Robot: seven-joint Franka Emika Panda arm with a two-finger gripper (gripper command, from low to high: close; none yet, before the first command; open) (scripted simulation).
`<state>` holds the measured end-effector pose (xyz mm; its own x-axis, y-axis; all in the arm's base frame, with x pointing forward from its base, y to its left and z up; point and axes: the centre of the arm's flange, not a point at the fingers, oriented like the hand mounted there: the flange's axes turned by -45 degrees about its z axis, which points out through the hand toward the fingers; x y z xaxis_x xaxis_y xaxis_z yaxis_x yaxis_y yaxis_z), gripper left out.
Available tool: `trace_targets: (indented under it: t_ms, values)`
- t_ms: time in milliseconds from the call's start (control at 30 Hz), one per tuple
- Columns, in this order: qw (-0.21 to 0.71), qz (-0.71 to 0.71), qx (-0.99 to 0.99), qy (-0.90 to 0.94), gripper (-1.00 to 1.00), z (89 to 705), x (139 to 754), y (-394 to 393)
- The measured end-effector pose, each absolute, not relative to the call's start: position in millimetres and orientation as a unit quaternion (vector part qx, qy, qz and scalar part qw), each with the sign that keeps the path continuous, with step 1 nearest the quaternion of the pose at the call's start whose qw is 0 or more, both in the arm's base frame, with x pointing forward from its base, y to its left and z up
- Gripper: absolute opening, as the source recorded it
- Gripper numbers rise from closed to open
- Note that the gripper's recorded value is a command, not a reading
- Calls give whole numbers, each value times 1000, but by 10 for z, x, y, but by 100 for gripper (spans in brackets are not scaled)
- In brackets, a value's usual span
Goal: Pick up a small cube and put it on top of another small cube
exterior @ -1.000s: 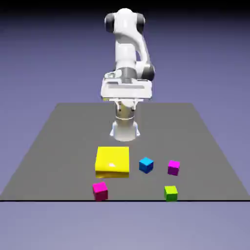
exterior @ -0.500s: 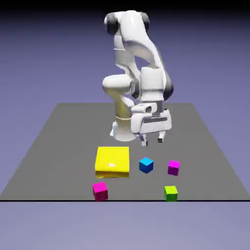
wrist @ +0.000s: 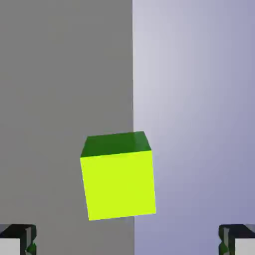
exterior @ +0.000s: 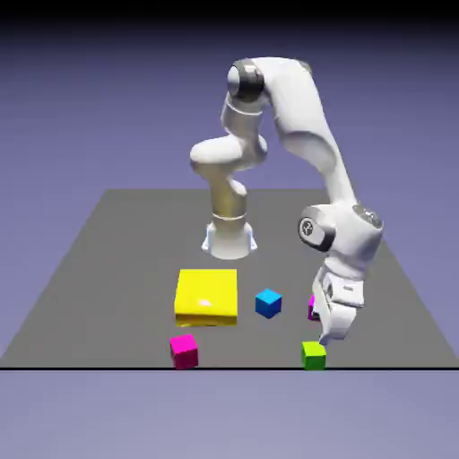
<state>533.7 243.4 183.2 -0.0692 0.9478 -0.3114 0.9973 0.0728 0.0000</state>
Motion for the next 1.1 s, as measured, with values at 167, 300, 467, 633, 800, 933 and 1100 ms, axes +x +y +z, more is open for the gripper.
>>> trace_targets:
  t_ms: [167, 300, 467, 633, 800, 933, 1100]
  values:
    - [115, -107, 672, 723, -100, 1157, 5348, 2278]
    - [115, -108, 673, 723, -100, 1677, 5346, 2401]
    - [89, -112, 753, 642, -100, 2019, 4994, 2156]
    - [67, -122, 834, 533, -100, 2203, 4519, 1839]
    - [56, -138, 898, 415, -100, 2324, 3996, 1527]
    - [55, -148, 923, 352, -100, 2358, 3717, 1372]
    - [56, -147, 922, 353, 100, 1683, 3598, 1278]
